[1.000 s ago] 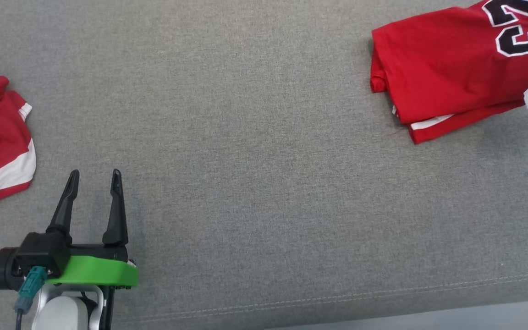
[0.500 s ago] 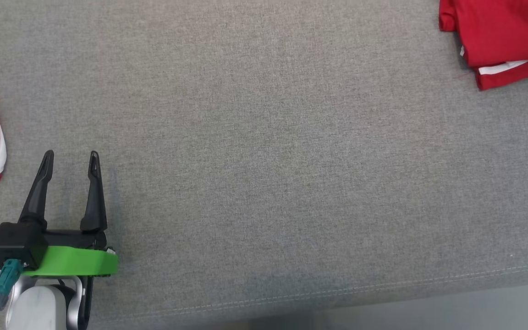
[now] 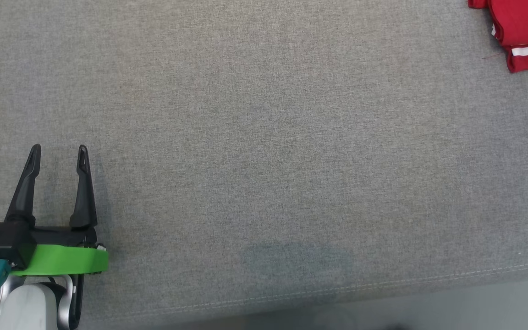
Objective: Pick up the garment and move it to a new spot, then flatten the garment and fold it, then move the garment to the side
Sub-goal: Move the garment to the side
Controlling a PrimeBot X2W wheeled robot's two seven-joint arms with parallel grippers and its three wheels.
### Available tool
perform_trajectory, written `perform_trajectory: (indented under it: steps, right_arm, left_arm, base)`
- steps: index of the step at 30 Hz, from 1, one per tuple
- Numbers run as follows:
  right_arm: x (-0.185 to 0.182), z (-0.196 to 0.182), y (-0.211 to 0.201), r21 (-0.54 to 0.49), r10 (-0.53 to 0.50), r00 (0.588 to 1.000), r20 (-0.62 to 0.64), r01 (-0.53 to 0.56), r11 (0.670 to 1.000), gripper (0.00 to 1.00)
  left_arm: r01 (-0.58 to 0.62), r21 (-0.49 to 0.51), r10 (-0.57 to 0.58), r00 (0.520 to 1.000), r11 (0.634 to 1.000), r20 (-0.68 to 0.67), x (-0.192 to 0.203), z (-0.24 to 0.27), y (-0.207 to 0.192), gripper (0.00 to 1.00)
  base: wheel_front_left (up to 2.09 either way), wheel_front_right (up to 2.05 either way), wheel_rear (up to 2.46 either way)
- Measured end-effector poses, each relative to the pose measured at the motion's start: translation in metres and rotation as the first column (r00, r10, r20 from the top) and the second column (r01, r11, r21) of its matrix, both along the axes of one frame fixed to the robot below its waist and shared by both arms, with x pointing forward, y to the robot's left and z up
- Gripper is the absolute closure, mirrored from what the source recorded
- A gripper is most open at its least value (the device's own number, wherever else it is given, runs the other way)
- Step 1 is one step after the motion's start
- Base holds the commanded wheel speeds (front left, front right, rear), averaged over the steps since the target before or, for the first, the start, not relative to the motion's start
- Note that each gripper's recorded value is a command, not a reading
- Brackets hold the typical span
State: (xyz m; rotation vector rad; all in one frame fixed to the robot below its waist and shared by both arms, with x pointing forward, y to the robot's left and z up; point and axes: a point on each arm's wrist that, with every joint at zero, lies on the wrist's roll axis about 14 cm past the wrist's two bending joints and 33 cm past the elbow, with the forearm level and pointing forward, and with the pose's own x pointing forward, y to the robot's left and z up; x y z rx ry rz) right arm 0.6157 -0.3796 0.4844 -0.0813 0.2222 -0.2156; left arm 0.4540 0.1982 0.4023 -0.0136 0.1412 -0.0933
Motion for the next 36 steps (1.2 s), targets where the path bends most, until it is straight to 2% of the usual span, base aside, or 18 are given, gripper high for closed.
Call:
perform_trajectory:
  steps: [10,17,22,36]
  right_arm:
    - [0.003,0.017,-0.001,-0.05,0.014,0.999,0.047,-0.011,0.999,0.0]
    - [0.01,0.059,0.029,-0.015,0.089,0.979,0.183,-0.087,0.996,0.0]
    - [0.002,0.067,0.055,0.029,0.131,0.962,0.24,-0.142,0.989,0.0]
    - [-0.063,0.084,0.149,0.121,0.241,0.899,0.366,-0.302,0.946,0.0]
  left_arm:
    - [-0.001,-0.003,0.001,1.0,1.0,0.013,0.003,0.004,-0.001,0.0]
    - [-0.009,-0.032,0.01,0.999,0.999,0.038,0.001,0.015,-0.007,0.0]
    - [-0.022,-0.048,0.025,0.998,0.999,0.062,-0.001,0.026,-0.007,0.0]
    - [-0.037,-0.09,0.05,0.989,0.995,0.142,-0.028,0.067,-0.012,0.0]
  base:
    - [0.0,0.0,0.0]
    - [0.0,0.0,0.0]
    - [0.0,0.0,0.0]
    - [0.0,0.0,0.0]
